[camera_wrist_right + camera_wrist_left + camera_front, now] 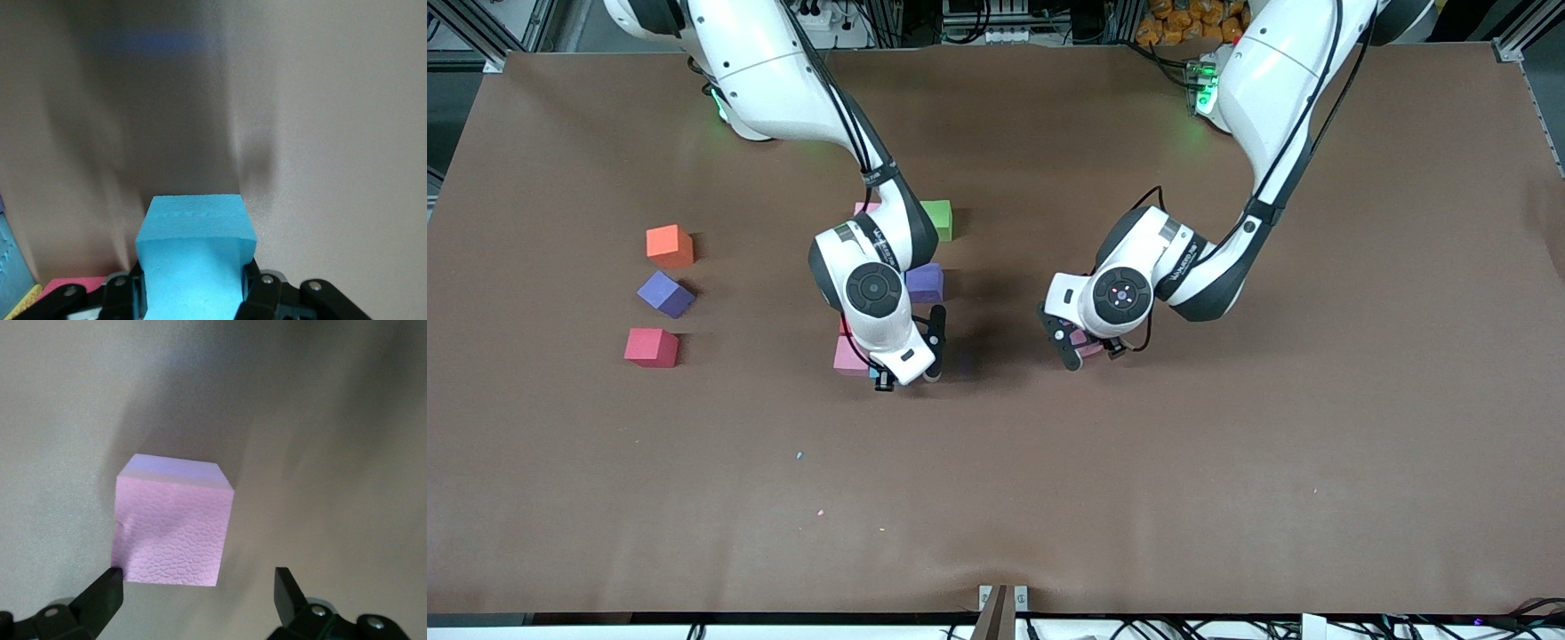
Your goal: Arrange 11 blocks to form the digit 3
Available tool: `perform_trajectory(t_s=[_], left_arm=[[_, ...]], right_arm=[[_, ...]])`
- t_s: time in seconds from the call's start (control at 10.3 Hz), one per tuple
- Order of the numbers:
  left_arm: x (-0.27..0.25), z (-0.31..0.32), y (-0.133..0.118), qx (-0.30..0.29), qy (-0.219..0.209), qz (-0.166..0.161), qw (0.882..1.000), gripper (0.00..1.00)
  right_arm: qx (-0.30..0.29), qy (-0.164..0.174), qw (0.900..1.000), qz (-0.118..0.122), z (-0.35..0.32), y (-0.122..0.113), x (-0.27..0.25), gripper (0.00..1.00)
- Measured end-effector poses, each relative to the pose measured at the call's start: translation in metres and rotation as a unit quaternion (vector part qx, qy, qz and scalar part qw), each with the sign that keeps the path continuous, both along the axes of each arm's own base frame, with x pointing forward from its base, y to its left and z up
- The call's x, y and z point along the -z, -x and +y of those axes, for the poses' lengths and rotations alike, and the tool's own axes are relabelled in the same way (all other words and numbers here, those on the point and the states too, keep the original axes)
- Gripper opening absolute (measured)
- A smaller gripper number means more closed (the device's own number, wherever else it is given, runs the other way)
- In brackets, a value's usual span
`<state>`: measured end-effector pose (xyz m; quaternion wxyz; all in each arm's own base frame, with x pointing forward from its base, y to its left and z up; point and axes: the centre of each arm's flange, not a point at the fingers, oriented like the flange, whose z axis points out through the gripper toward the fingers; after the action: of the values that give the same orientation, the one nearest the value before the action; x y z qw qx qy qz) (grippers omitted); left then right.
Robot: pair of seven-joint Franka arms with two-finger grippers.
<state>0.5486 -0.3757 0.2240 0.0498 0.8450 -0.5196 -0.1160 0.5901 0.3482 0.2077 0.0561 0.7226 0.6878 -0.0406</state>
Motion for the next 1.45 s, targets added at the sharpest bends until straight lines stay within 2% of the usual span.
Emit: perform_trajectory(t_s=[0.39, 0.68, 1.06, 1.36, 1.45], left_arm=[[-0.01, -0.003, -0.009, -0.003, 0.01, -0.014, 1.0, 1.0], [-0.008, -0.003, -0.009, -0.003, 0.012, -0.011, 1.0, 1.0], [0.009, -0.003, -0.007, 0.014, 0.015, -0.002, 1.0, 1.0], [0.013, -0.004, -0.008, 0.016, 0.019, -0.004, 1.0, 0.99], [0.013, -0.004, -0.008, 0.021, 0.02, -0.004, 1.0, 0.86]], right_arm=[[-0.004, 0.001, 1.0, 0.004, 0.0, 0.005, 0.0, 0.53], [-0.005, 0.001, 1.0, 0.004, 0.0, 0.006, 0.0, 0.54], [-0.004, -0.004, 1.0, 0.004, 0.002, 0.007, -0.016, 0.99], [0.007, -0.006, 1.0, 0.01, -0.006, 0.005, -0.058, 1.0], [0.02, -0.007, 1.0, 0.012, -0.018, 0.0, -0.071, 1.0]])
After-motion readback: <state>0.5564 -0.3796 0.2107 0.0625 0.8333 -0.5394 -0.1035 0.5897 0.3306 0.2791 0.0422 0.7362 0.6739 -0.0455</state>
